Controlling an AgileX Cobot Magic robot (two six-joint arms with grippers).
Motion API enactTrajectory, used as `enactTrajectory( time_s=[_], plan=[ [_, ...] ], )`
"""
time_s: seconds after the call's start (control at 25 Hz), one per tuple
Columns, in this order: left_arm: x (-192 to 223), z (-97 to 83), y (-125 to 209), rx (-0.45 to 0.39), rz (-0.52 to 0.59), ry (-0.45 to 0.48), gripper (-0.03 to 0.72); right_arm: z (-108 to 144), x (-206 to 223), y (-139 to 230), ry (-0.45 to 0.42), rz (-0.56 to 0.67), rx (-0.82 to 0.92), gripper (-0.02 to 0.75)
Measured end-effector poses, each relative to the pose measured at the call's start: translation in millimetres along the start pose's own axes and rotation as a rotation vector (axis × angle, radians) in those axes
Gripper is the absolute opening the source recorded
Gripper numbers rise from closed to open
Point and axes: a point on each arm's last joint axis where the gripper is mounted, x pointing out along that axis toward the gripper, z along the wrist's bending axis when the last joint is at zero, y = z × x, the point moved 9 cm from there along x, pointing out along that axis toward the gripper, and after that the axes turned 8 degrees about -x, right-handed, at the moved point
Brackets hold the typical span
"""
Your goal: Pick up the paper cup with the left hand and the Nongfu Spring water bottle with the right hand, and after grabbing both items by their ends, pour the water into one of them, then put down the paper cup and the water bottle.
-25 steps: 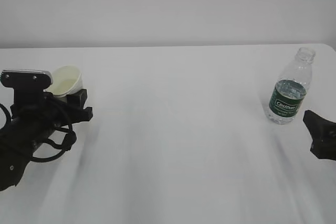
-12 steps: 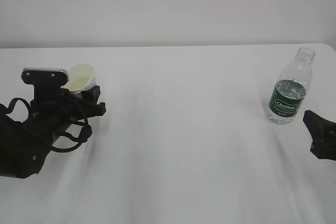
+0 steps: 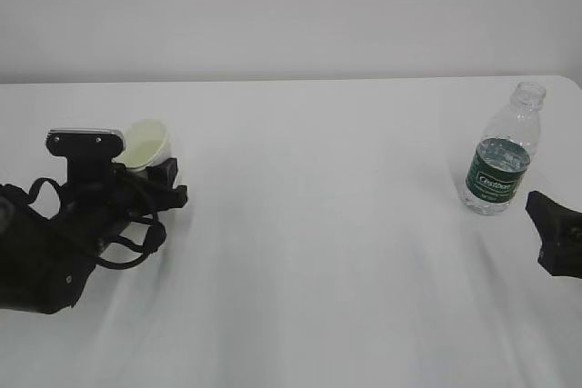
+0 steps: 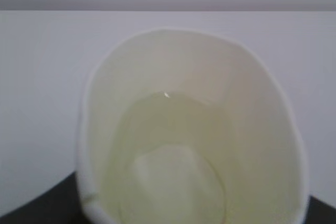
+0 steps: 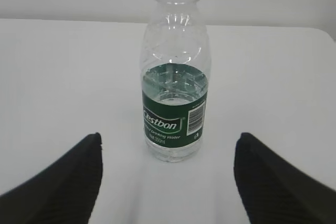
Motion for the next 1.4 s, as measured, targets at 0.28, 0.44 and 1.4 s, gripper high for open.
enactTrajectory(
  time_s=[0.28,0.44,1.4],
  plan=[
    [0.3,1.0,4.3,-0.001,0.009,-0.001,0.421,-1.6,0.0,0.3,0.009,0.002,-0.005,0.593],
    [1.0,2.2,7.5,0.002,0.007,-0.002,0.426,-1.6,0.0,0.3,0.009,0.002,-0.005,0.593],
    [-1.2,3.0,0.0,-0.010,-0.013,-0.011,0.643,-2.0,0.0,0.4,0.011,0.002,-0.006,0.591]
  ],
)
